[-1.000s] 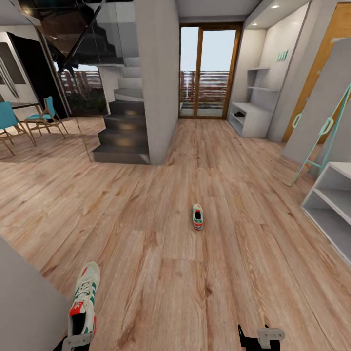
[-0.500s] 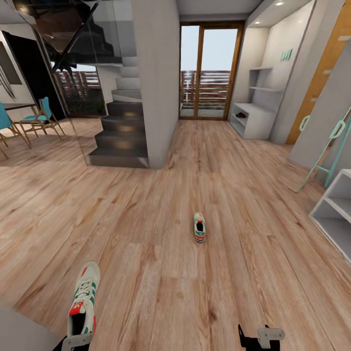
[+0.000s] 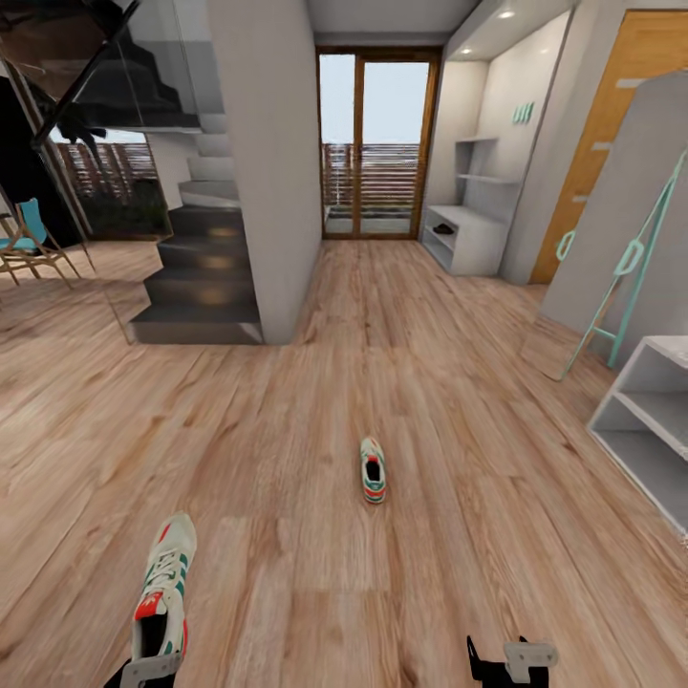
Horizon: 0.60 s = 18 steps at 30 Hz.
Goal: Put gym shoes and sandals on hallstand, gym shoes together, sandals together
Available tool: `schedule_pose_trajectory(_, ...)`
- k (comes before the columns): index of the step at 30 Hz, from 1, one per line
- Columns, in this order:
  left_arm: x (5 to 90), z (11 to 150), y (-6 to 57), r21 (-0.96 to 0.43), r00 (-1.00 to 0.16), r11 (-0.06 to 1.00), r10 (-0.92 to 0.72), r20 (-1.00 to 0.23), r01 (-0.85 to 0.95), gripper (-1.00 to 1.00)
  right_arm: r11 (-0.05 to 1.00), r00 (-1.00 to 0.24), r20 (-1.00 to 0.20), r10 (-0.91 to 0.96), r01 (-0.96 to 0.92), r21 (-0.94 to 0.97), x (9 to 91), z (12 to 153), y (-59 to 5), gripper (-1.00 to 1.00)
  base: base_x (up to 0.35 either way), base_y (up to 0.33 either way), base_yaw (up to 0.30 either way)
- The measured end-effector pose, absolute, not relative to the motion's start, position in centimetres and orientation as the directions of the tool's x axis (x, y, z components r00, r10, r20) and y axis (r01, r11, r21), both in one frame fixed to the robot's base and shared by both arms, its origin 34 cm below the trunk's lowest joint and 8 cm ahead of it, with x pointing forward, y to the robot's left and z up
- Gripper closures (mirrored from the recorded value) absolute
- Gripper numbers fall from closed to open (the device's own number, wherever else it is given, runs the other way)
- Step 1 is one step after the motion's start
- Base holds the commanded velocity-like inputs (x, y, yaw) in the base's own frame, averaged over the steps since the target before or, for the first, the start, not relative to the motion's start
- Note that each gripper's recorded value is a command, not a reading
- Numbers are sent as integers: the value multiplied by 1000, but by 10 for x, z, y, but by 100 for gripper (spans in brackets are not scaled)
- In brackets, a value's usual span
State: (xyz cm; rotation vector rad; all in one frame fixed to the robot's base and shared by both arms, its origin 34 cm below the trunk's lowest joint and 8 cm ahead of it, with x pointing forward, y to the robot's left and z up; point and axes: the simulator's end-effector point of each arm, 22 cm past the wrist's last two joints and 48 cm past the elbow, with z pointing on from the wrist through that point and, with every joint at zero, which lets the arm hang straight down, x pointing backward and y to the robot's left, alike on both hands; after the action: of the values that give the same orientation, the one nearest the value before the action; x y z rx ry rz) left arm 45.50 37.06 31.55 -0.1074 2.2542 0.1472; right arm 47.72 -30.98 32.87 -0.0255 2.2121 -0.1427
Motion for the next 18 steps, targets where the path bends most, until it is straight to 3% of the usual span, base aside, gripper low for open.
schedule_pose_trajectory(8,455,316,371,70,-632,989,-27,-774,-128,100,993,-601,-796,-70,33,-112,477,329,-310,-100,337,13,-29)
schedule_pose_trajectory(18,455,316,371,70,-632,989,-27,-774,-127,100,993,-602,-796,-70,32,-112,477,329,-310,-100,290,182,-1)
